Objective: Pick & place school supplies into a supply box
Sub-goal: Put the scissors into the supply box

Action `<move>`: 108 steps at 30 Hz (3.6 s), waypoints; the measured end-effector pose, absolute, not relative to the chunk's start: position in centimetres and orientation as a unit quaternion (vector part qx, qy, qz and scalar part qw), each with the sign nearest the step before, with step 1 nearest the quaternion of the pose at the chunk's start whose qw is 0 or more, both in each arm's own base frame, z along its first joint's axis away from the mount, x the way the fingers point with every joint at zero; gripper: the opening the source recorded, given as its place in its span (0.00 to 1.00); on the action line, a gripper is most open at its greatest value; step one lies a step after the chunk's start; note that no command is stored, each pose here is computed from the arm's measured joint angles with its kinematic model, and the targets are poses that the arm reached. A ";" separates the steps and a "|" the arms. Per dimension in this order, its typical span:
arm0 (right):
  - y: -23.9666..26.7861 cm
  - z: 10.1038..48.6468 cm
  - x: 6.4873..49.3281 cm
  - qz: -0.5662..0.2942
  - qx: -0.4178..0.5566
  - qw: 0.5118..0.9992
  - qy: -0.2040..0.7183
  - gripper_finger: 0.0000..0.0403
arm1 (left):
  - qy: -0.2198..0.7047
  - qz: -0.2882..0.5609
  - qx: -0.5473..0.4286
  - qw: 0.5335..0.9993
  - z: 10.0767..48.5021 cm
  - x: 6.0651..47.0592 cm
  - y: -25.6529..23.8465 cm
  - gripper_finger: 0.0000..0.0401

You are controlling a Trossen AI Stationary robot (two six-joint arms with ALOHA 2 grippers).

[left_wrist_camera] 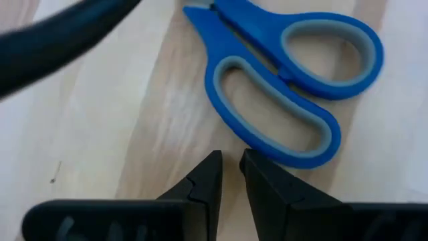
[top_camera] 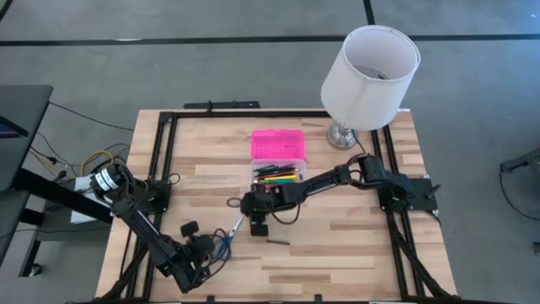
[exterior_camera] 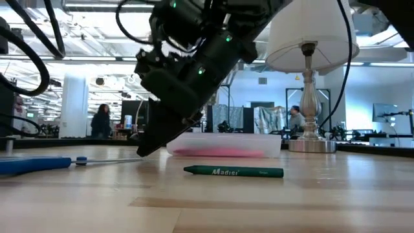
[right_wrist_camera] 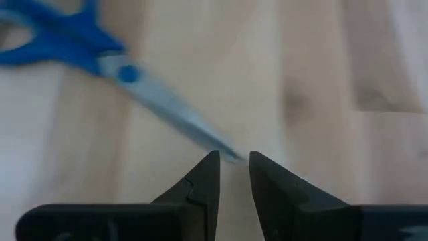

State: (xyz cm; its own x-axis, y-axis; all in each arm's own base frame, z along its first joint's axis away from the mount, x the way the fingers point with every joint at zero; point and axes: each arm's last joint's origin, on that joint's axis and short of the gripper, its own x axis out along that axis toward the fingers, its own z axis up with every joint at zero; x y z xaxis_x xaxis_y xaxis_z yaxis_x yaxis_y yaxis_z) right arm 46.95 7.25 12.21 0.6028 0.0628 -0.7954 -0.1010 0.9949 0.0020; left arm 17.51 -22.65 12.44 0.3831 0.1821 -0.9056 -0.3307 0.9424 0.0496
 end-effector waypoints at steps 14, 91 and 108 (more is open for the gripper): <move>8.0 12.6 47.3 0.060 -0.034 0.907 0.416 0.19 | 0.494 0.043 -0.044 0.867 12.8 19.1 -24.1 0.15; 17.1 12.1 44.2 0.093 -0.107 0.888 0.438 0.19 | 0.482 0.054 -0.020 0.875 12.5 22.7 -20.9 0.15; 18.9 16.6 44.2 0.021 -0.040 0.902 0.429 0.19 | 0.462 0.016 -0.017 0.886 12.8 23.7 -21.1 0.15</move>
